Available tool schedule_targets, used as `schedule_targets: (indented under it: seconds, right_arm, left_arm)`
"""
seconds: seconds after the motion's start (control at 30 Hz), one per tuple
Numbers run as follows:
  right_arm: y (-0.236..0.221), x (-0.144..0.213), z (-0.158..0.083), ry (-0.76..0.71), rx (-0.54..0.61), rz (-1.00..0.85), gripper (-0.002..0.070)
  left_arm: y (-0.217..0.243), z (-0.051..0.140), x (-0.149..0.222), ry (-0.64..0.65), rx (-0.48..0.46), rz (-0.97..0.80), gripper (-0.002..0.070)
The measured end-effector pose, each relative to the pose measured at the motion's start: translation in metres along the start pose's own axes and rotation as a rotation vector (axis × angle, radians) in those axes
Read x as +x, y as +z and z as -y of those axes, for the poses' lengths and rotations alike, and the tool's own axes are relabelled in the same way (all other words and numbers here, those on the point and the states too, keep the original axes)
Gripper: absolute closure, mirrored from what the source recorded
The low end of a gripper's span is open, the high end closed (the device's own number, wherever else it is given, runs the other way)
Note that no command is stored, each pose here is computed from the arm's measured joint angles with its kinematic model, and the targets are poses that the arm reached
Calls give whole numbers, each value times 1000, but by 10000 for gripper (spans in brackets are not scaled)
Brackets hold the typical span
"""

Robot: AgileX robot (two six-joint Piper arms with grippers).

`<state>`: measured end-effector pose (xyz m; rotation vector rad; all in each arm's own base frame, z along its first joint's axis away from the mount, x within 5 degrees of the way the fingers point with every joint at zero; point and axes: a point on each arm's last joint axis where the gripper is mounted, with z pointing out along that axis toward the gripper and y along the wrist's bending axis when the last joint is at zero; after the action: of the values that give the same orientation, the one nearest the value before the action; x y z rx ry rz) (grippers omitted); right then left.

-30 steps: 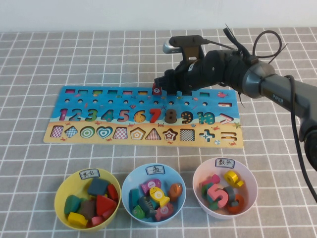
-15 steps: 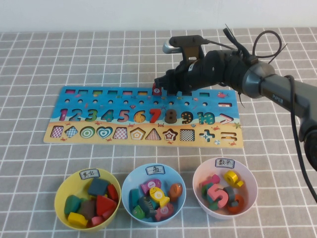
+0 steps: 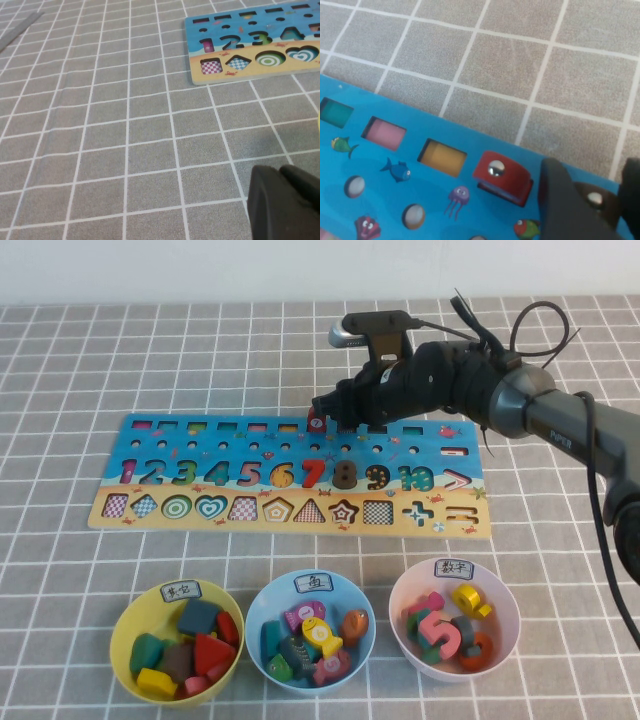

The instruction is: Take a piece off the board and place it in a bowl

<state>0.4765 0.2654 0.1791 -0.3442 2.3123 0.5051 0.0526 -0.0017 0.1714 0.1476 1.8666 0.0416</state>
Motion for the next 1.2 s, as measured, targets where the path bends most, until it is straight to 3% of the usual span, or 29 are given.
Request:
schedule_targets:
  seconds: [0.63,1.2]
  right_arm:
    - [-5,-1,0,-34,13,-21,461]
    - [-49,-27,-10,-75,15,-18,462]
  left_arm:
    - [0,0,0,0,0,0,680]
    - [0,0,0,0,0,0,680]
